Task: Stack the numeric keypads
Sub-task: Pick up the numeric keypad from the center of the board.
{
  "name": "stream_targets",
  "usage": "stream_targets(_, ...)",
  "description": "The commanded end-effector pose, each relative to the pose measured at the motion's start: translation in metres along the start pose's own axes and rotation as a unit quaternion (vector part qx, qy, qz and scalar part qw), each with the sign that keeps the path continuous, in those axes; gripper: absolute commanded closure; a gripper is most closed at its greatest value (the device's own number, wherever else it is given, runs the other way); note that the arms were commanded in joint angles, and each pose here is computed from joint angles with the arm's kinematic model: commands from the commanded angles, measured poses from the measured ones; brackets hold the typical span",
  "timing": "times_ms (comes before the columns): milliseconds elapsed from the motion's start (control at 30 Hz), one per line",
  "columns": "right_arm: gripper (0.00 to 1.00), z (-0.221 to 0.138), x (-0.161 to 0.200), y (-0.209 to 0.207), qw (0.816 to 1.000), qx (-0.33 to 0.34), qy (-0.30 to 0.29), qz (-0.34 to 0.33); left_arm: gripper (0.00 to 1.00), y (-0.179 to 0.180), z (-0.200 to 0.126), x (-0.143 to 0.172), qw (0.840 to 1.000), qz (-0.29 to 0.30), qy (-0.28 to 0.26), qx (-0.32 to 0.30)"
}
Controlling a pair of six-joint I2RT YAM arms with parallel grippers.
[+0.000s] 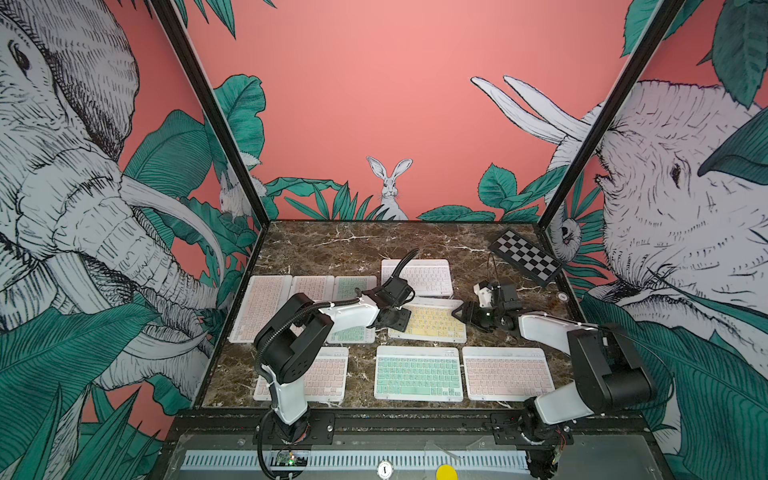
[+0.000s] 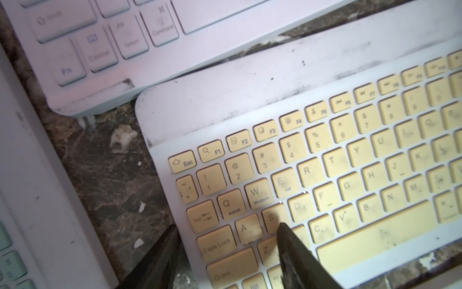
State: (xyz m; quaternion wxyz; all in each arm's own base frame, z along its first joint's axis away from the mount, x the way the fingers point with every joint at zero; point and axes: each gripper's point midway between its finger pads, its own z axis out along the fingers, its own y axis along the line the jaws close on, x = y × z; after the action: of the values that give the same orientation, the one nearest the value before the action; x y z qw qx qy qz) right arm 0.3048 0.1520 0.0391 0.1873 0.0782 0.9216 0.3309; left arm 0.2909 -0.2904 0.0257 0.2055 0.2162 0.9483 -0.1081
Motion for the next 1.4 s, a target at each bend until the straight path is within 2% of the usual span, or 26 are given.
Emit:
stream_targets(0,0.38,-0.005,0.001,0.026,0.998,-0.065,0.006,-0.011,0.36,-0.02,-0.003,-0.001,0.999,0.004,0.0,0.043)
stream_targets(833,0.38,0.002,0.008,0.014,0.995,-0.097,0.021,0.017,0.36,-0.037,-0.013,-0.008,0.996,-0.006,-0.013,0.091)
stream_targets(1367,0.39,-0.001,0.009,0.018,0.992,-0.12,0.027,0.007,0.35,-0.034,-0.015,-0.006,0.996,-0.002,-0.013,0.085)
